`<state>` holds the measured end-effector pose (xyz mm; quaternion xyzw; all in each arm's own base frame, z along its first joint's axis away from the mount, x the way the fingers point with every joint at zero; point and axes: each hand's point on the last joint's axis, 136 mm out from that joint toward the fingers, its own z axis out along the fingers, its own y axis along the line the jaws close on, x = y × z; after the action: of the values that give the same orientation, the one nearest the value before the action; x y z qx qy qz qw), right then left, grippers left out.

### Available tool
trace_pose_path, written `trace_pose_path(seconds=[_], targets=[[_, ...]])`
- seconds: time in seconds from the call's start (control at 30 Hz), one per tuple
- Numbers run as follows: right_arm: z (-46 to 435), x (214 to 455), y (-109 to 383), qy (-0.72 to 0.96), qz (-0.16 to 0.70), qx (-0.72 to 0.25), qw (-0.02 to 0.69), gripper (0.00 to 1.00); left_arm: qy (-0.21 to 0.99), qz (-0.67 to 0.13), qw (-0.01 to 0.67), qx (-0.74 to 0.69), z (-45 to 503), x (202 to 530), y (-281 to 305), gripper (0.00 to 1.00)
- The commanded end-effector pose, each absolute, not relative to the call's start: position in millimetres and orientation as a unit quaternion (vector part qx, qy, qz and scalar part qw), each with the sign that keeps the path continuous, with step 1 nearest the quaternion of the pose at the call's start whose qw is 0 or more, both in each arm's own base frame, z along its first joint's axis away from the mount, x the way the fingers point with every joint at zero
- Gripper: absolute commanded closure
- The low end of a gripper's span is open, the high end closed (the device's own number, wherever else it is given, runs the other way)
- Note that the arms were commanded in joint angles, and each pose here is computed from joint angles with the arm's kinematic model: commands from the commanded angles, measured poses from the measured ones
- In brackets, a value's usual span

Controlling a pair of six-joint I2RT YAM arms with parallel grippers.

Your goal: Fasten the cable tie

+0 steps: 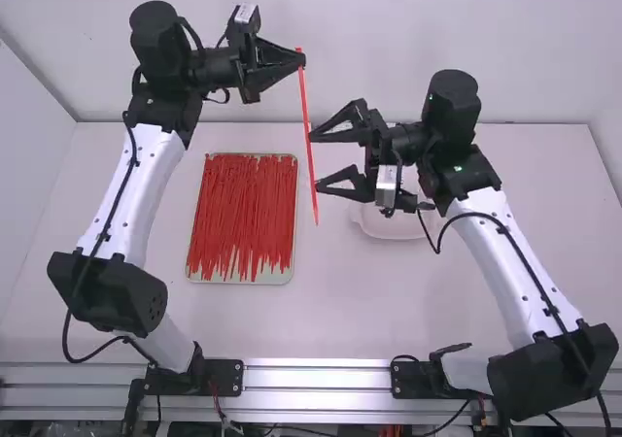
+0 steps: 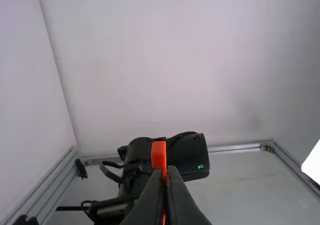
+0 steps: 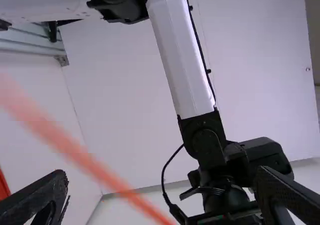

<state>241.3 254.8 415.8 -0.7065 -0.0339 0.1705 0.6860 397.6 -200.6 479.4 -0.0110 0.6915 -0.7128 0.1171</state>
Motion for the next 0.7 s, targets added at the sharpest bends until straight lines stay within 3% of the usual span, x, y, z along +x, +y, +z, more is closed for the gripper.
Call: trace_pose_path(seconds=[0.0,0.53,0.6,0.67], targets=[[421.4,239.9,254.8,-0.054,0.162,-0.705,0.688,0.01,0.692,-0.714,0.104,-0.016,479.4,395.8,-200.0,0.98],[421.6,240.0,254.8,-0.076,0.14,-0.703,0.693,0.01,0.683,-0.716,0.137,-0.029,486.4,406.2,-192.8,0.98],[421.8,239.8,255.1,-0.077,0.14,-0.703,0.693,0.05,0.682,-0.717,0.141,-0.031,486.8,407.5,-193.0,0.98],[421.7,236.7,257.9,-0.08,0.145,-0.702,0.692,0.23,0.681,-0.716,0.147,-0.034,487.7,409.7,-192.0,0.98]])
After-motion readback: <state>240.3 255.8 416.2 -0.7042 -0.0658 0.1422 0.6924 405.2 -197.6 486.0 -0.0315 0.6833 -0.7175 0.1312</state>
